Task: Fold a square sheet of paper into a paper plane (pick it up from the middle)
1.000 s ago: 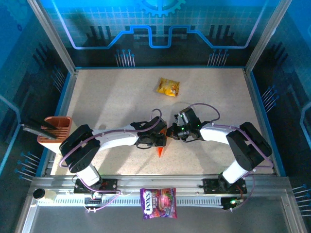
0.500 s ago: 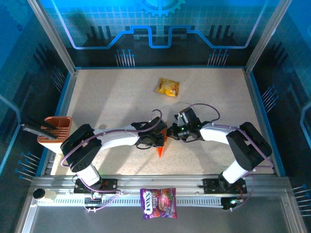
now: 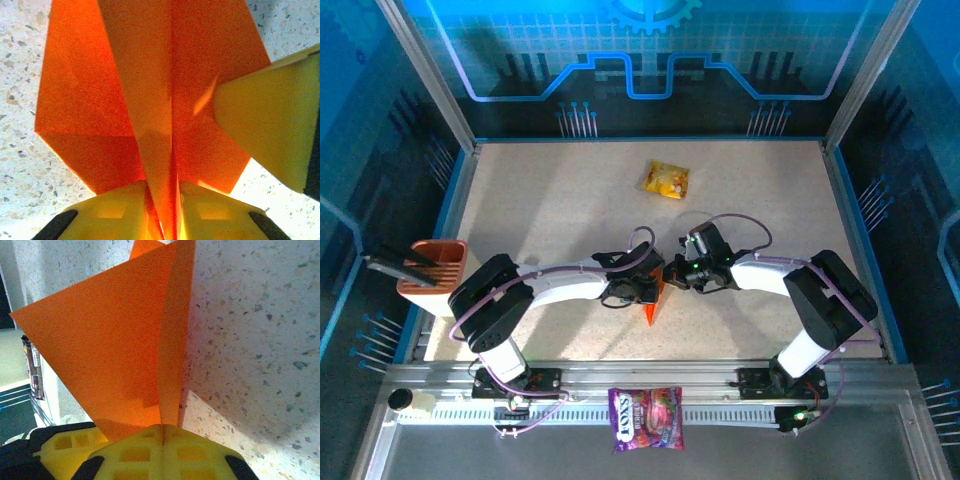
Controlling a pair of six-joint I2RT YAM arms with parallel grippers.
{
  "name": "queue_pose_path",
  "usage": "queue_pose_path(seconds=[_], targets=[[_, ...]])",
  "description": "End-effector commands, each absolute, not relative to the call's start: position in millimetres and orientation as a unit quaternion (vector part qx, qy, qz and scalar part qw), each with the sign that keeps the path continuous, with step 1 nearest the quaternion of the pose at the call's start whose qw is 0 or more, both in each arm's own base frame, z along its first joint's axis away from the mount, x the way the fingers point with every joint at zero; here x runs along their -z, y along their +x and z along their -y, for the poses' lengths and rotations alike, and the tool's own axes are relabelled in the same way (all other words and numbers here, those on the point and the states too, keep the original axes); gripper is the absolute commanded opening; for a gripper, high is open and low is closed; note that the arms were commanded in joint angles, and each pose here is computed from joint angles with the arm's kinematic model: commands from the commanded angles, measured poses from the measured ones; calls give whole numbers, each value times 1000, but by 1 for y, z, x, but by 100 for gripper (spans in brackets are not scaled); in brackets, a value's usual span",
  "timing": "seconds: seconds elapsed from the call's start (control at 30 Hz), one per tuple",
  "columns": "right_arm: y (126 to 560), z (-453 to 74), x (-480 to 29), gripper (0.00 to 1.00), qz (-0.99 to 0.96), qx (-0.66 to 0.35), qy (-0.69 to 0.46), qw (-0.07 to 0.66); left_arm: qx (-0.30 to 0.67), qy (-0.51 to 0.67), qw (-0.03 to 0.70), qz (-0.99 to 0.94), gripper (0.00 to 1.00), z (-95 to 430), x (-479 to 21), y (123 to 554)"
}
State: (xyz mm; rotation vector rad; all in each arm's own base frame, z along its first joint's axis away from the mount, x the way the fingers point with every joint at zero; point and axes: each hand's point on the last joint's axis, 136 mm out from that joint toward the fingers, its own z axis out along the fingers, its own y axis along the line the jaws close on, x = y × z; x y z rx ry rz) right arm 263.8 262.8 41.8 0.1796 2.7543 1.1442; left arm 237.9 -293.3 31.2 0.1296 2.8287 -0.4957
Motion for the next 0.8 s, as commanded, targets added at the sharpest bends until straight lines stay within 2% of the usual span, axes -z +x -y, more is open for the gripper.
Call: queue_pose_path(seconds=[0.0, 0.77], targets=[[263, -261, -38, 4, -920, -380, 66, 68, 174, 47, 135, -974, 23, 299, -31, 240], [259, -253, -30, 6, -928, -359, 76, 60, 157, 50, 130, -978, 19, 304, -21, 238]])
